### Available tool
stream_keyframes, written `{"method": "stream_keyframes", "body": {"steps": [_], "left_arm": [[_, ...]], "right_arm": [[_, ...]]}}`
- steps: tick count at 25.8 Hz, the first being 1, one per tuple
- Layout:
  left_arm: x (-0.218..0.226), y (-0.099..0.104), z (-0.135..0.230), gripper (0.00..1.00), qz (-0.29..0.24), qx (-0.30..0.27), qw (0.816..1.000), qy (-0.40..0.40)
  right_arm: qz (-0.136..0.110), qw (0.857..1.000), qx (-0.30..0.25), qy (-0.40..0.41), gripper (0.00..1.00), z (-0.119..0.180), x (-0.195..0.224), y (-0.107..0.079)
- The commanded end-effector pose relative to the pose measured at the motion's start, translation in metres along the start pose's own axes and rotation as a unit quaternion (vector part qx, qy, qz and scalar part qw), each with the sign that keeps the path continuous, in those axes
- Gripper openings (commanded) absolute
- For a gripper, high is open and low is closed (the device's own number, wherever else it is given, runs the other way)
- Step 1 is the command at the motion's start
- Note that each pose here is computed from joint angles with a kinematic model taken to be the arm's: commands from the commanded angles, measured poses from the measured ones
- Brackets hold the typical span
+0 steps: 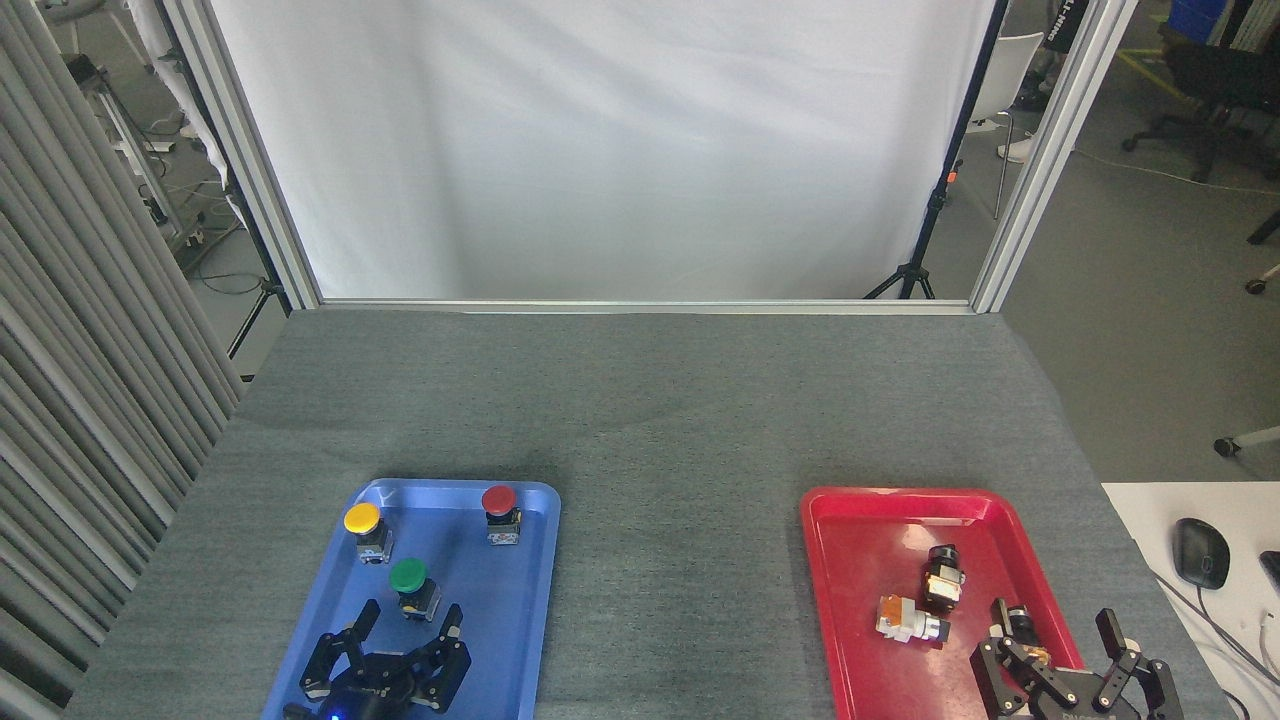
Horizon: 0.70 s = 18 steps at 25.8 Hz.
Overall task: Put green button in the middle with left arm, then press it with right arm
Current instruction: 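Reach the left gripper to the green button and grasp it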
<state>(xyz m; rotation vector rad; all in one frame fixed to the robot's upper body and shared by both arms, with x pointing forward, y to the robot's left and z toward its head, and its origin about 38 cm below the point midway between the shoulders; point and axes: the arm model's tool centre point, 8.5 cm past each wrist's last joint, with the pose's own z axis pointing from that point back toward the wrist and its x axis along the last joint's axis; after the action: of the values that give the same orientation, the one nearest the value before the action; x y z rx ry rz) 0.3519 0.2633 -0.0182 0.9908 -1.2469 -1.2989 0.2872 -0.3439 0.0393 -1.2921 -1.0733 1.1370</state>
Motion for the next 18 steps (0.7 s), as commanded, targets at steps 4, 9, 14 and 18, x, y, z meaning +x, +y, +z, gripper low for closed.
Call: {"method": "stream_keyframes", "body": {"steps": [4, 9, 14, 18], "left_arm": [[-0.004, -0.008, -0.016, 0.99, -0.015, -0.02, 1.0, 0.001], [-0.008, -0.005, -0.026, 0.98, -0.02, -0.02, 0.999, 0.019], [-0.012, -0.002, -0.035, 0.73, -0.022, -0.02, 0.999, 0.035], [-0.014, -0.002, -0.04, 0.47, -0.022, -0.023, 0.999, 0.032]], "right_arm": [[0.001, 1.0, -0.002, -0.001, 1.0, 0.0, 0.0, -0.001], [0.002, 1.0, -0.002, 0.0, 1.0, 0.0, -0.001, -0.002], [0.0, 1.0, -0.002, 0.0, 1.0, 0.0, 0.0, -0.001], [0.0, 1.0, -0.002, -0.001, 1.0, 0.0, 0.0, -0.001]]}}
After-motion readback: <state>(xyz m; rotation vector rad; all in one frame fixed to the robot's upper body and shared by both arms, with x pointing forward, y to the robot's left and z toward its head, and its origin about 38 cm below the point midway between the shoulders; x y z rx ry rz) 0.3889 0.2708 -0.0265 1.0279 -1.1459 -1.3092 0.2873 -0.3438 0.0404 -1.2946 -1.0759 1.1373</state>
